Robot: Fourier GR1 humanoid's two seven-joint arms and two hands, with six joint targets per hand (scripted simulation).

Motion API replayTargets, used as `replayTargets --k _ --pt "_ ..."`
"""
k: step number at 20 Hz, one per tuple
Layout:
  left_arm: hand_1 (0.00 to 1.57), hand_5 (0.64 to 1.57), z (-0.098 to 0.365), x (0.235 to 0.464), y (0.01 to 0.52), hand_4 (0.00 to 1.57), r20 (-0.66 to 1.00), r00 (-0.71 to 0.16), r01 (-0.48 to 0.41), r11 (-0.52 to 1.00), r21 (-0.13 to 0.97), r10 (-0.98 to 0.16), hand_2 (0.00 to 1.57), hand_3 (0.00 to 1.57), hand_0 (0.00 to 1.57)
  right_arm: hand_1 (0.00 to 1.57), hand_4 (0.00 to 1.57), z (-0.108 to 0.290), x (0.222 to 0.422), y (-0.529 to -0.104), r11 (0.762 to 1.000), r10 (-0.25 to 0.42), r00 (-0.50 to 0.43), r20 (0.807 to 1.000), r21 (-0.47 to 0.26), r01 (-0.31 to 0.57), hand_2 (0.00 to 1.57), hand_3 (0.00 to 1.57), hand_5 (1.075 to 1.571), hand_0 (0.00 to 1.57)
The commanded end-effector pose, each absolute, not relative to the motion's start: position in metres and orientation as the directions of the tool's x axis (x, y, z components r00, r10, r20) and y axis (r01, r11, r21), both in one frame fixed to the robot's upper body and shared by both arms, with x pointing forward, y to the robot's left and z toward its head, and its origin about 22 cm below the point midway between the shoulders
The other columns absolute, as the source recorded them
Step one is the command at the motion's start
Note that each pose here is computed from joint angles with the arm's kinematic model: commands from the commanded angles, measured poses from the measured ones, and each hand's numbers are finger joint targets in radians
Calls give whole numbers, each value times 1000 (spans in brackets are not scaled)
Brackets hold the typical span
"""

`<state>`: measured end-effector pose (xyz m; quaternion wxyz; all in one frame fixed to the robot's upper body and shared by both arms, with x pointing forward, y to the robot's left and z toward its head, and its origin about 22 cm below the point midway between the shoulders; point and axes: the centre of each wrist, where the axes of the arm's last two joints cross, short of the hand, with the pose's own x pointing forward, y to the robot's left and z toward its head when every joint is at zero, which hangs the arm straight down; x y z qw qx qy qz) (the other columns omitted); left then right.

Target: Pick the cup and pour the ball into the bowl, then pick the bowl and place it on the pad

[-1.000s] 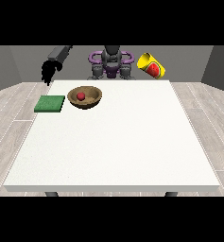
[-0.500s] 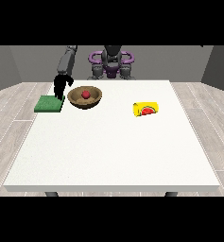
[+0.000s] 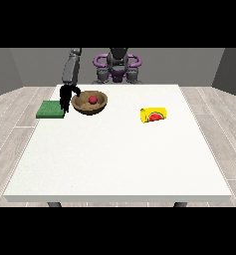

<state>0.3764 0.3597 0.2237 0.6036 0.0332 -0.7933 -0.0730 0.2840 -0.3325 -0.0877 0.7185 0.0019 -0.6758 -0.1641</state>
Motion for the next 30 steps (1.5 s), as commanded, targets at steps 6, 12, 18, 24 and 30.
replayTargets --k 6,12,18,24,30 --pt "0 1539 231 356 387 1013 935 -323 25 986 164 -148 0 0 0 0 469 -94 295 -323 948 -225 -26 974 225 225 0 0 1548 0" --pt "0 1536 247 358 385 1024 938 -316 25 987 159 -143 0 0 0 0 444 -88 305 -304 951 -216 -31 976 217 218 0 0 1547 0" --pt "0 1543 244 347 408 1022 937 -326 29 989 146 -128 0 0 0 0 498 -86 318 -282 934 -244 -6 970 237 267 0 0 1556 0" --pt "0 1529 272 345 397 1028 906 -405 51 987 155 -121 0 0 0 1571 944 -122 259 -333 900 -62 213 975 -38 434 1571 1571 1471 1571" --pt "0 1520 285 341 413 1143 894 -438 26 993 116 -93 0 0 0 1571 960 -101 259 -365 878 56 207 977 -146 455 1571 1365 1536 1571"
